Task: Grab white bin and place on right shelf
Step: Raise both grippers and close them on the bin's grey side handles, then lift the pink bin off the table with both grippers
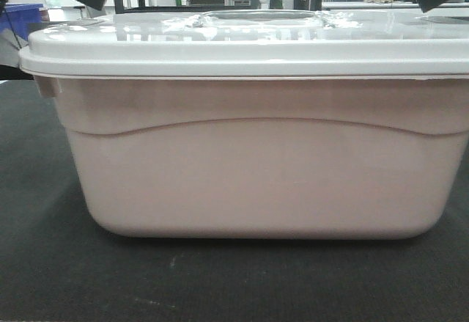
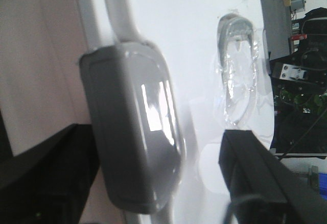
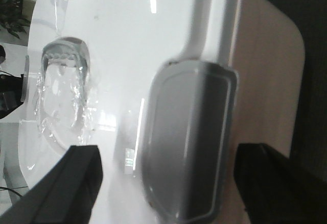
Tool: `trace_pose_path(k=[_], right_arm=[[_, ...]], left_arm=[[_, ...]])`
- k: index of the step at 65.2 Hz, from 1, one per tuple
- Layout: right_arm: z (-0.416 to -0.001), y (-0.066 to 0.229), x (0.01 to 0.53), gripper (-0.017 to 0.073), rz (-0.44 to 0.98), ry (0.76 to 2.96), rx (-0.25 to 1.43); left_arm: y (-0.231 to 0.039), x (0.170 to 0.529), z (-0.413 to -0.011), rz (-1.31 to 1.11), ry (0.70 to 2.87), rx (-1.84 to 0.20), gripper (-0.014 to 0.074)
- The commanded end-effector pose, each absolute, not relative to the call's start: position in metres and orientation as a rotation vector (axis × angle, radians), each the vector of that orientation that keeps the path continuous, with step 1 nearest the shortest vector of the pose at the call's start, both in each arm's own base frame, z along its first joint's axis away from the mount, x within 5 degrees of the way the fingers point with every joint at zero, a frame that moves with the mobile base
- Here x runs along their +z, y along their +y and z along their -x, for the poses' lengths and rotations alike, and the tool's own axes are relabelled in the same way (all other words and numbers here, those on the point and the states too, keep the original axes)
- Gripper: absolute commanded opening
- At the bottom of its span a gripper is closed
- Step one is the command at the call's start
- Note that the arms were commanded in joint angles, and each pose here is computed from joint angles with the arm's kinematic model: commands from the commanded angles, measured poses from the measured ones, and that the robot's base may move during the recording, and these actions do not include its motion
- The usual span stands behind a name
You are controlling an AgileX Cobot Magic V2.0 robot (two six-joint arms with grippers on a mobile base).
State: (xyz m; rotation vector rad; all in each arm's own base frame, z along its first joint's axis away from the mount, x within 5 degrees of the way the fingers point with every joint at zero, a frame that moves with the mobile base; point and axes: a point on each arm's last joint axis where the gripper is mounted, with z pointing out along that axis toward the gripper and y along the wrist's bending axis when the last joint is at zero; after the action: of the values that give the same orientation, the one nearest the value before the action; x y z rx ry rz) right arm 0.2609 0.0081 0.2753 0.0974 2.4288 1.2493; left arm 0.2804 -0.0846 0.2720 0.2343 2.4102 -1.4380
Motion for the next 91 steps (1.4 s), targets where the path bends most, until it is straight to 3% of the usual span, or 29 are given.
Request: trace_pose_path(k=[1, 91], right_arm=[[-0.253, 0.017, 0.297, 0.0623, -0.003, 2.342, 1.416], [-0.254, 0.026, 0.297, 0.0623, 0.025, 2.345, 1.419]], left_arm=[[-0.091, 0.292, -0.278, -0.252, 2.311, -1.497, 0.0389], [-0.090, 0.290, -0.280, -0.240, 2.319, -1.460, 0.0389]])
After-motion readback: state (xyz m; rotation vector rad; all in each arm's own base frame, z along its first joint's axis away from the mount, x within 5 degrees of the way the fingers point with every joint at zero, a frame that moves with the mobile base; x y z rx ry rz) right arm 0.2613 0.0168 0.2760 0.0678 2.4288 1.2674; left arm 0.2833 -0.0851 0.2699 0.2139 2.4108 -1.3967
